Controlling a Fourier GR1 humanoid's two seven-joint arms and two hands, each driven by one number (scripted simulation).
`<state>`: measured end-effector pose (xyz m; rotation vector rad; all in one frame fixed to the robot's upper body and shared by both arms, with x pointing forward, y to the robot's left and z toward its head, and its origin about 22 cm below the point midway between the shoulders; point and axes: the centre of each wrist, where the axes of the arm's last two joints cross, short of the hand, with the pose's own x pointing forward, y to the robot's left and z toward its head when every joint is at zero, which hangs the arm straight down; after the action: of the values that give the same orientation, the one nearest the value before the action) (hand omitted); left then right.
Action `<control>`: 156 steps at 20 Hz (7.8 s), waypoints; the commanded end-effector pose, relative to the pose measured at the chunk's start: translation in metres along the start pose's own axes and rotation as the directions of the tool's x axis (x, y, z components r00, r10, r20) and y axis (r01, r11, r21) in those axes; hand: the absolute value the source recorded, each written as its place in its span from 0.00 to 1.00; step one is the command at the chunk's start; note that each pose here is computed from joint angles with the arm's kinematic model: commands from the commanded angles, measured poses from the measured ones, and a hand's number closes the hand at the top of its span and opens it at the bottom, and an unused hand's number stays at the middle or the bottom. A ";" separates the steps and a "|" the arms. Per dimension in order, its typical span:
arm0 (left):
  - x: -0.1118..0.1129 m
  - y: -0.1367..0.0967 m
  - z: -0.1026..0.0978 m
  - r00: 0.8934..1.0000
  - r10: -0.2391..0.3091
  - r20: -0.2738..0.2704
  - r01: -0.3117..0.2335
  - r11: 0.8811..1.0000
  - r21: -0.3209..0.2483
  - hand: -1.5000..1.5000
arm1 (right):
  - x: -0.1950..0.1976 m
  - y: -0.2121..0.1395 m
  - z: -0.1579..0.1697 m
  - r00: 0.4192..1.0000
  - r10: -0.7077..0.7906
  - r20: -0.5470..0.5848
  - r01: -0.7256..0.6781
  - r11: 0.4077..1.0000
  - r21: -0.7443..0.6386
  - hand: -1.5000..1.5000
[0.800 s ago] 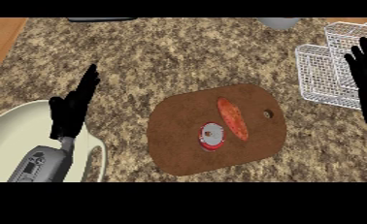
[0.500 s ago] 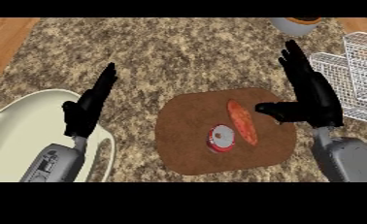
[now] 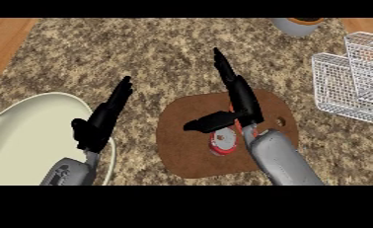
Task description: Pick the sweet potato from the cutting board and place it in the tiered basket
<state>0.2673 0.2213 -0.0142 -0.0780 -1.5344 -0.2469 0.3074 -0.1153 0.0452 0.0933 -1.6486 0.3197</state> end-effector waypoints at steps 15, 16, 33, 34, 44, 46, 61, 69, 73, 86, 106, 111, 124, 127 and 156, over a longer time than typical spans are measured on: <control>-0.015 0.021 0.012 1.000 0.007 -0.025 -0.007 1.000 0.030 0.50 | 0.138 -0.033 -0.017 0.315 0.948 -0.035 -0.806 0.287 0.518 0.00; -0.015 0.009 0.005 0.999 0.012 -0.030 -0.011 0.999 0.041 0.50 | 0.150 -0.016 -0.011 0.303 0.953 -0.020 -0.807 0.268 0.526 0.00; -0.016 0.008 0.005 1.000 0.005 -0.004 -0.005 1.000 0.014 0.50 | 0.119 0.007 0.011 0.147 0.966 -0.212 -0.808 0.240 0.538 0.00; -0.001 0.007 0.003 1.000 0.007 -0.002 -0.007 1.000 0.014 0.50 | 0.104 -0.008 -0.001 0.105 0.968 -0.229 -0.797 0.220 0.563 0.00; -0.013 0.009 0.005 1.000 0.011 -0.010 -0.011 1.000 0.002 0.50 | 0.076 0.002 0.027 0.183 0.951 -0.248 -0.767 0.296 0.569 0.00; -0.011 0.018 0.014 1.000 0.007 -0.013 -0.007 1.000 0.017 0.50 | 0.047 0.010 0.027 0.151 0.948 -0.282 -0.775 0.290 0.562 0.00; -0.005 0.014 0.000 1.000 0.019 -0.014 -0.019 1.000 0.011 0.50 | -0.007 -0.014 0.014 0.146 0.947 -0.285 -0.737 0.296 0.607 0.00; 0.003 0.002 -0.008 1.000 0.007 0.008 -0.007 1.000 0.020 0.50 | -0.024 -0.021 0.028 0.303 0.909 -0.287 -0.735 0.414 0.536 1.00; 0.000 0.032 0.010 1.000 -0.007 0.007 0.007 1.000 0.010 0.50 | -0.016 0.000 0.008 0.331 0.920 -0.210 -0.777 0.392 0.492 1.00; -0.018 0.035 0.024 0.999 0.020 -0.032 -0.015 0.989 0.145 0.50 | -0.005 -0.272 0.095 0.140 0.845 -0.515 -0.870 0.354 0.344 1.00; -0.015 0.007 0.003 1.000 0.020 0.018 -0.020 1.000 0.005 0.50 | 0.136 -0.491 0.268 0.712 0.652 -0.260 -0.700 0.632 -0.333 1.00; -0.002 0.008 -0.008 1.000 0.030 -0.006 -0.030 0.999 -0.011 0.50 | 0.182 -0.499 0.251 0.736 0.621 -0.271 -0.676 0.656 -0.335 1.00; -0.009 -0.002 -0.009 1.000 -0.011 0.026 0.012 0.999 -0.035 0.50 | 0.182 -0.461 0.113 0.754 0.590 -0.288 -0.655 0.710 -0.261 1.00; 0.010 -0.004 -0.021 1.000 0.011 0.026 -0.011 1.000 -0.019 0.50 | 0.185 -0.452 0.092 0.738 0.607 -0.293 -0.668 0.717 -0.199 1.00; -0.008 0.008 0.002 1.000 0.012 0.004 -0.011 1.000 -0.007 0.50 | 0.132 -0.400 0.003 0.898 0.069 -0.435 -0.136 0.983 -0.125 0.00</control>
<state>0.2690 0.2324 -0.0190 -0.0889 -1.5395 -0.2424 0.3918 -0.4785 0.2308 -0.2404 -1.2435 0.3518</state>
